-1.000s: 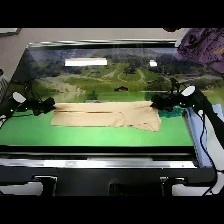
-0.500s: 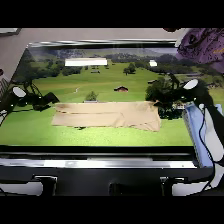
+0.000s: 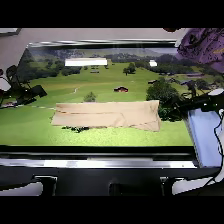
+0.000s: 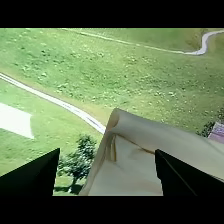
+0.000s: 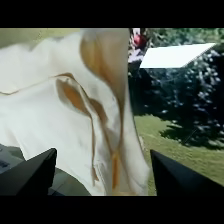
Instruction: Fold the clothes and pants, and hang the long-sleeved shirts on hangers.
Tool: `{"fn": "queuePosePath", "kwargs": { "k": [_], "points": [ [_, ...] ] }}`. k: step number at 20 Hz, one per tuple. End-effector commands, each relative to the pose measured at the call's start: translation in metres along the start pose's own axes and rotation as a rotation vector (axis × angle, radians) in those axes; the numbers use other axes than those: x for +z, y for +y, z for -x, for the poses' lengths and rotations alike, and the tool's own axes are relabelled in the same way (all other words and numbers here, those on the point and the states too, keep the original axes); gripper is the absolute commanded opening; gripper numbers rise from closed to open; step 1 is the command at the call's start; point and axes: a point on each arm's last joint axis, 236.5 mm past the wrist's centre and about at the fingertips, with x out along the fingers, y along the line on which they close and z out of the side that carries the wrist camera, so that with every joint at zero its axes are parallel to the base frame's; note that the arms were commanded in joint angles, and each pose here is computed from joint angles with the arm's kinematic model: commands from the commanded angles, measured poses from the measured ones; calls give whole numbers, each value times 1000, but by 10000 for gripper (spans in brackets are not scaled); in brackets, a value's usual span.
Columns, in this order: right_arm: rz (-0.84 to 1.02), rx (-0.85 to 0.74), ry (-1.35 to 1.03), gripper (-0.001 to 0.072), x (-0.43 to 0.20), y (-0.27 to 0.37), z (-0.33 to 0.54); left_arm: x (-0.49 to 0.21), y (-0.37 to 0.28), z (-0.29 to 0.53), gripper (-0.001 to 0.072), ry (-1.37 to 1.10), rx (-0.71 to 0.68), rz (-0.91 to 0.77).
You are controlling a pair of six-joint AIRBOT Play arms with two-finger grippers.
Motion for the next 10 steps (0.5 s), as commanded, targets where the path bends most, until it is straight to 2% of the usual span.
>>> {"fn": "queuePosePath", "kwargs": {
  "k": [1,6,8,10],
  "points": [
    [-36,93,41,665,-16,-13,-28,2,3,5,683,-7,16,-7],
    [-23,131,34,664,-8,-8,-57,2,3,5,683,-6,15,-6],
    [14,117,58,628,-12,2,-73,2,3,5,683,-6,15,-6],
    [49,112,91,379,-20,16,-87,1,0,5,682,-5,4,-2]
  ]
}}
